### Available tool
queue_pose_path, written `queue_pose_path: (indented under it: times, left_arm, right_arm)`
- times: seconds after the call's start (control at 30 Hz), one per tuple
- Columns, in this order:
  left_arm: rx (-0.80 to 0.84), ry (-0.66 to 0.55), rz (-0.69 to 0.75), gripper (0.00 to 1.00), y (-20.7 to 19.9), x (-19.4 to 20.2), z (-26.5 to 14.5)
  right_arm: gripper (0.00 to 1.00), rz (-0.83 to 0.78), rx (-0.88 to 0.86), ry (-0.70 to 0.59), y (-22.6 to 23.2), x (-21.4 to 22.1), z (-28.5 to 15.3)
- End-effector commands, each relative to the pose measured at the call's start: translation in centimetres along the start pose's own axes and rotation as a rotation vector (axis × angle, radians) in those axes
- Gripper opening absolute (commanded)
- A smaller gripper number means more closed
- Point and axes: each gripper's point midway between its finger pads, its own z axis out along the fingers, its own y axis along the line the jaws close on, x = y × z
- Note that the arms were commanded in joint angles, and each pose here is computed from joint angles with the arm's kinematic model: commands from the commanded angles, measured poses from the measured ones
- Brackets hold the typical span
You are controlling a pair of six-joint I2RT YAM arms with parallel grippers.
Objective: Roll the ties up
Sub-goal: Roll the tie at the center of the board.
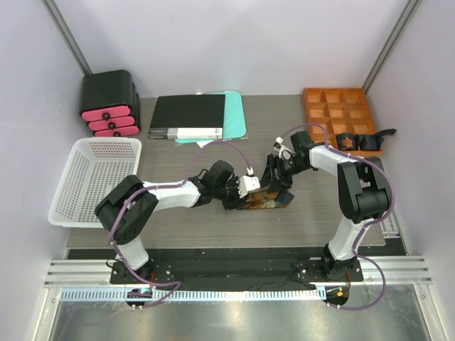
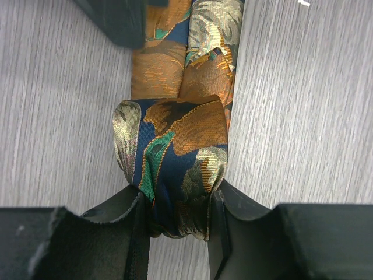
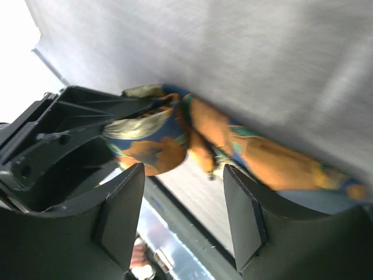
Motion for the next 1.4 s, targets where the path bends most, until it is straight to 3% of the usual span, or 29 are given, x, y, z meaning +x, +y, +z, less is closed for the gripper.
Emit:
queue_pose_path:
  times: [0.0,0.17,0.23,0.3,0.33,0.43,0.67,0.87,1.17,1.37]
  left_arm:
    - [-0.01,0.202,0.024,0.18,-0.5,4.3,0.1]
    - [-0.004,0.249,0.03,0.2,-0.5,4.4,0.6]
    - [-0.001,0.26,0.027,0.2,-0.4,4.5,0.9]
    - [-0.006,0.264,0.026,0.22,-0.3,4.5,0.9]
    - [-0.009,0.27,0.022,0.22,-0.2,4.6,1.0]
    - [-0.025,0.274,-0.003,0.31,0.1,4.6,1.0]
    - [0.009,0.222,-0.118,0.54,0.6,4.2,0.6]
    - [0.045,0.011,-0.134,0.72,0.5,0.1,-0.9]
    - [0.068,-0.216,-0.134,0.83,1.2,-5.0,-1.1]
    - [0.13,-0.291,-0.077,0.91,0.7,-6.8,-0.1]
  right_arm:
    - [0.62,0.004,-0.09,0.05,3.3,1.7,0.4]
    - [0.59,-0.004,-0.108,0.054,4.2,2.3,1.7]
    - [0.53,-0.027,-0.105,0.06,4.5,2.6,2.2]
    - [0.42,-0.037,-0.098,0.07,4.4,3.0,2.5]
    - [0.26,-0.038,-0.082,0.07,4.1,3.1,2.6]
    - [0.01,-0.043,-0.035,0.094,2.9,3.8,2.4]
    - [0.01,-0.002,0.001,0.105,1.7,4.8,2.0]
    - [0.01,0.049,0.043,0.136,-2.0,5.0,2.8]
    - [0.01,0.028,0.154,0.145,-5.9,5.2,3.4]
    - [0.01,0.054,0.296,0.17,-8.8,5.4,3.7]
